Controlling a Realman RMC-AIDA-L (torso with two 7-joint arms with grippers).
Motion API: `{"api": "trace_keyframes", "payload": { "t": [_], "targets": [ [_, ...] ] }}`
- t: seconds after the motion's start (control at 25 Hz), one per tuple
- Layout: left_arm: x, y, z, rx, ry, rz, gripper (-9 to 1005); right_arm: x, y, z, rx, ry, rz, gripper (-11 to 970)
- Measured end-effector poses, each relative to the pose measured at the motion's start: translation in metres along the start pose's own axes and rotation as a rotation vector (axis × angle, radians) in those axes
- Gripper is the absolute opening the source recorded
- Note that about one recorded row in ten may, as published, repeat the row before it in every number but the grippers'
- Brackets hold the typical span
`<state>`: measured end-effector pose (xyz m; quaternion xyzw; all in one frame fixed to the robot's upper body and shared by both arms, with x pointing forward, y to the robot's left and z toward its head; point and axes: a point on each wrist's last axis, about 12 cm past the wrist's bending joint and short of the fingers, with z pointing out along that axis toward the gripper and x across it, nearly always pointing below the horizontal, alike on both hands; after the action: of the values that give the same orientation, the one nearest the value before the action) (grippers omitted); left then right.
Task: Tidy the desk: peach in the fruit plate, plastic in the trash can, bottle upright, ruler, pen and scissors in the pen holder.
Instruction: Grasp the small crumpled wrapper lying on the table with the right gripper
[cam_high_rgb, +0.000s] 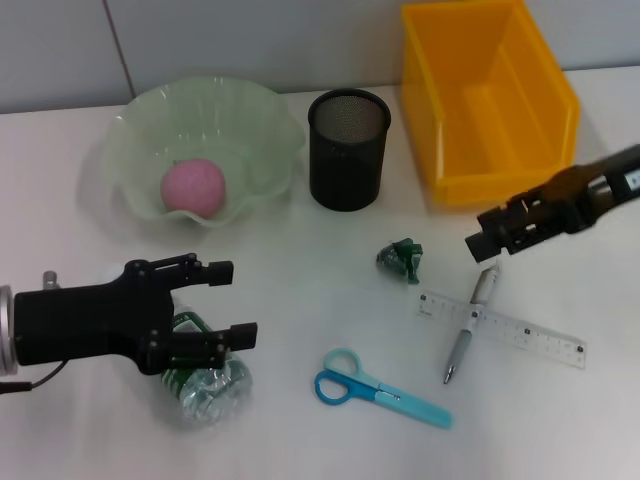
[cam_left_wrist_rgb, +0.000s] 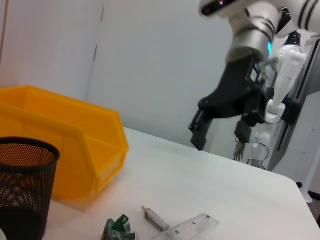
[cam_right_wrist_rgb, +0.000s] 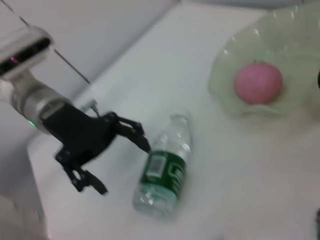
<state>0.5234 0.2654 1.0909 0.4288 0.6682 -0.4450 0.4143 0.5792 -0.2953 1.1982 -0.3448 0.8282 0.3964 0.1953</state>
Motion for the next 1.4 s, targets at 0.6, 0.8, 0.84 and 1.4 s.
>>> {"api": "trace_keyframes", "payload": {
  "t": [0.6, 0.8, 0.84, 1.4],
  "targets": [
    [0.007, -0.005, -0.004, 0.011, -0.002, 0.004, 859, -0.075, 0.011, 0.090, 0.274, 0.364, -0.189, 739],
    [0.006, -0.005, -0.006, 0.008, -0.001, 0.003, 859, -0.072, 0.008, 0.115, 0.353, 0.395, -0.252, 739],
    [0.006, -0.005, -0.006, 0.008, -0.001, 0.003, 859, -0.071, 0.007, 0.118, 0.374, 0.404, -0.260, 739],
    [0.001, -0.002, -0.006, 0.012, -0.003, 0.012, 859, -0.062, -0.009, 0.140, 0.458, 0.428, -0.303, 740]
  ]
}}
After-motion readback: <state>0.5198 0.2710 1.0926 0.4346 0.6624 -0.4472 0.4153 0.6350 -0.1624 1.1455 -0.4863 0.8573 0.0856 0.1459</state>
